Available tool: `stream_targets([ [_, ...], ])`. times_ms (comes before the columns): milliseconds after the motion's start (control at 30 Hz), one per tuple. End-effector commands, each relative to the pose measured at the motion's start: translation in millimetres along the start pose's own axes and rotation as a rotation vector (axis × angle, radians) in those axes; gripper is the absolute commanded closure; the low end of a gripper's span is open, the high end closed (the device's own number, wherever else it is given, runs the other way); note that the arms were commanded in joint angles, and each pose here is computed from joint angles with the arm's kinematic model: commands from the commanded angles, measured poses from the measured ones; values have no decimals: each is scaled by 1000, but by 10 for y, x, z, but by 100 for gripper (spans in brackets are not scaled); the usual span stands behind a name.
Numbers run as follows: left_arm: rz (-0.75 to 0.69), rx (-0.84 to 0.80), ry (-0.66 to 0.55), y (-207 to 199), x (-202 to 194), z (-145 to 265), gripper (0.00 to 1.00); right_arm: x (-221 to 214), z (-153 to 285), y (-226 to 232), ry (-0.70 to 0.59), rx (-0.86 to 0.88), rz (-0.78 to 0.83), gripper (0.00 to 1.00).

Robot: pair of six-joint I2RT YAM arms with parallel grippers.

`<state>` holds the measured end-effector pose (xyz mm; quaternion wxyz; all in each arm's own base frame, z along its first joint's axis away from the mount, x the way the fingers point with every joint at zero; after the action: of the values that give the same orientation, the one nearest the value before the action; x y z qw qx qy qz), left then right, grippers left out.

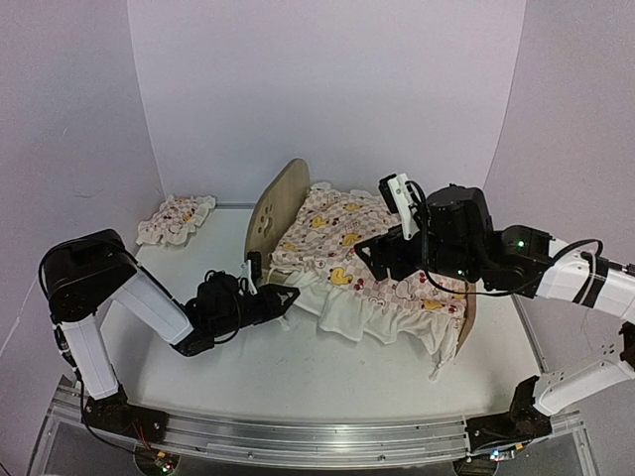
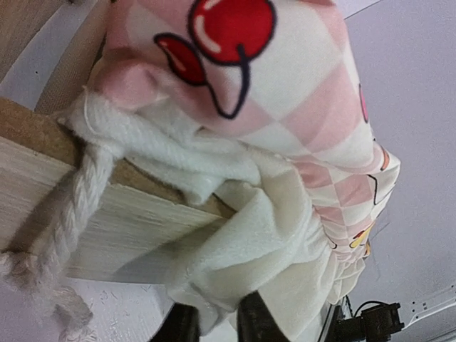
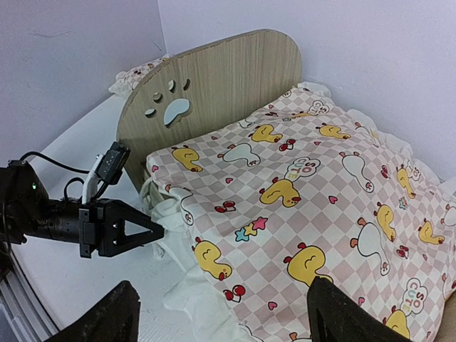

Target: Set up the pet bed

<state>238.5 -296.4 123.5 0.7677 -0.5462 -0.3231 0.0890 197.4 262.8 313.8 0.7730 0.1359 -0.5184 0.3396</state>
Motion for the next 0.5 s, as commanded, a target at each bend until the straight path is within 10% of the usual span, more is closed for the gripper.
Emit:
stream_targets([
  [0, -24, -80, -88, -239, 166, 36, 92, 138, 84, -3, -70, 12, -33, 19],
  [467, -156, -72, -215, -366, 23, 831, 100, 103, -47, 41, -42, 16, -36, 18],
])
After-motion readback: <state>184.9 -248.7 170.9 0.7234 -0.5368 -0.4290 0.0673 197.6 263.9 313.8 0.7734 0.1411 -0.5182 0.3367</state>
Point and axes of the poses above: each gripper's point midway between its finger pads, its own z axis back along the fingers, its own y axis along the line the jaws close on, x = y × z, the point moved 8 cm from there along z, back along the fingers, and after that the axes turned 12 degrees about z, right-handed, at the moved point
